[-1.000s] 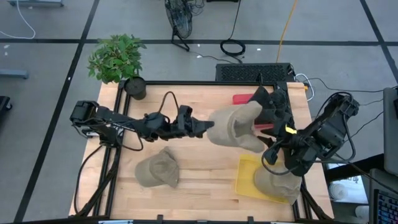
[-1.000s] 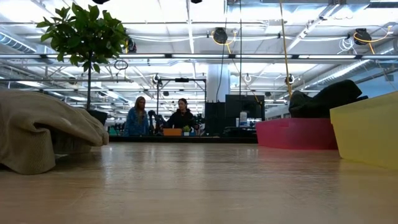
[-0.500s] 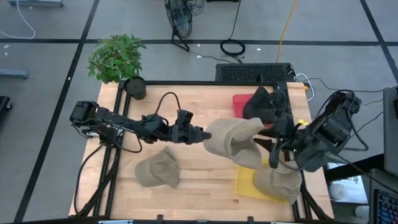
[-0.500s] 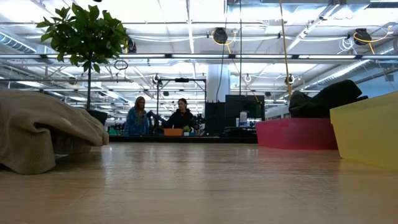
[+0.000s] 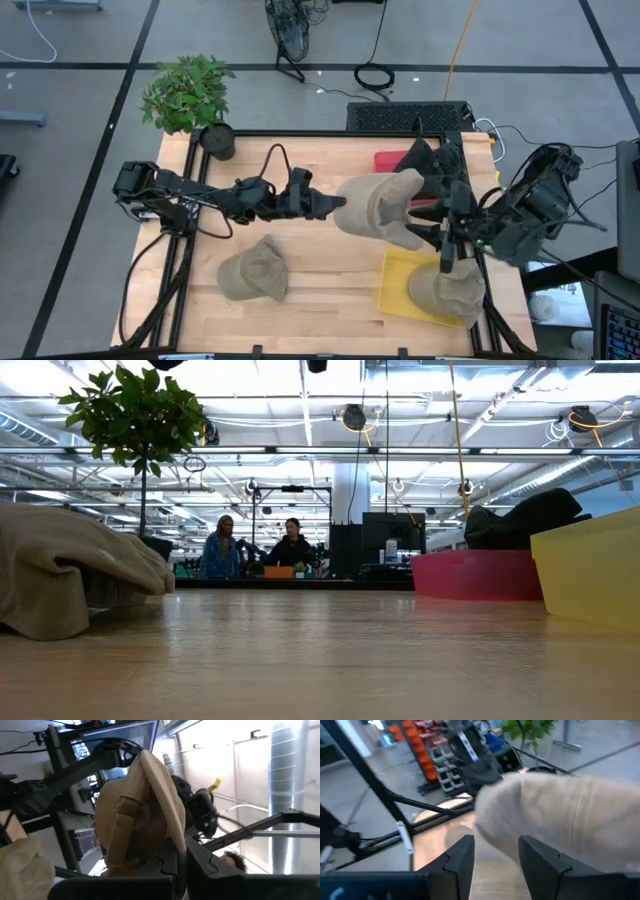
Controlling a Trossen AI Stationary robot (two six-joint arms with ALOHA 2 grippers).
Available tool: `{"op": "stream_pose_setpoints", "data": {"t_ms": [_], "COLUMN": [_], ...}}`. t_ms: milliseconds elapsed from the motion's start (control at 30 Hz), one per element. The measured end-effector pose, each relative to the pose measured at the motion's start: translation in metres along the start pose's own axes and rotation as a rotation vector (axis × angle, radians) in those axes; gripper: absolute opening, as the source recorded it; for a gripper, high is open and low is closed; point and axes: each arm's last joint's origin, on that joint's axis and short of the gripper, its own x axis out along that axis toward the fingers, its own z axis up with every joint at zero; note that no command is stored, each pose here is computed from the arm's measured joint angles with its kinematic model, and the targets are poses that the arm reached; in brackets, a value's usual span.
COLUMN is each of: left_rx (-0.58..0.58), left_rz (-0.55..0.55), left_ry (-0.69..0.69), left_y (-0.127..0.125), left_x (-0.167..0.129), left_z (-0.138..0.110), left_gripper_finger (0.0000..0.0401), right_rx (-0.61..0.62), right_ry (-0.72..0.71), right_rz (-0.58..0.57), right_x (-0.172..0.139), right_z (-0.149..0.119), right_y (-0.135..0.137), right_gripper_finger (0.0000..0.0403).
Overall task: Pick & Place hat
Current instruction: Put the bottom brown cap into the yellow bin
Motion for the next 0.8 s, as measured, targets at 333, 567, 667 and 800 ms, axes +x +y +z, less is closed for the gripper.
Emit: {"op": "stream_pose_setpoints", "data": {"t_ms": [333, 567, 667, 800], "left_rx": [-0.035, -0.024, -0.006, 0.004], "left_rz": [0.016, 0.033, 0.049, 0.06], "left_ry": [-0.026, -0.023, -0.017, -0.003], "left_y": [0.001, 0.002, 0.004, 0.005], "left_x": [0.0, 0.0, 0.0, 0.0], "left_z": [0.0, -0.002, -0.003, -0.003], "left_gripper_finger": [0.0011, 0.0011, 0.0011, 0.0011], "right_rx": [0.007, 0.007, 0.024, 0.076], "right_ry": [0.139, 0.167, 0.154, 0.11], "right_rz": [-0.129, -0.129, -0.121, -0.088], "right_x": [0.048, 0.066, 0.062, 0.05], "right_z": [-0.011, -0.01, -0.006, 0.004], "right_y": [-0.002, -0.003, -0.006, -0.011], "right_gripper_finger": [0.0141, 0.0141, 0.0141, 0.0141]}}
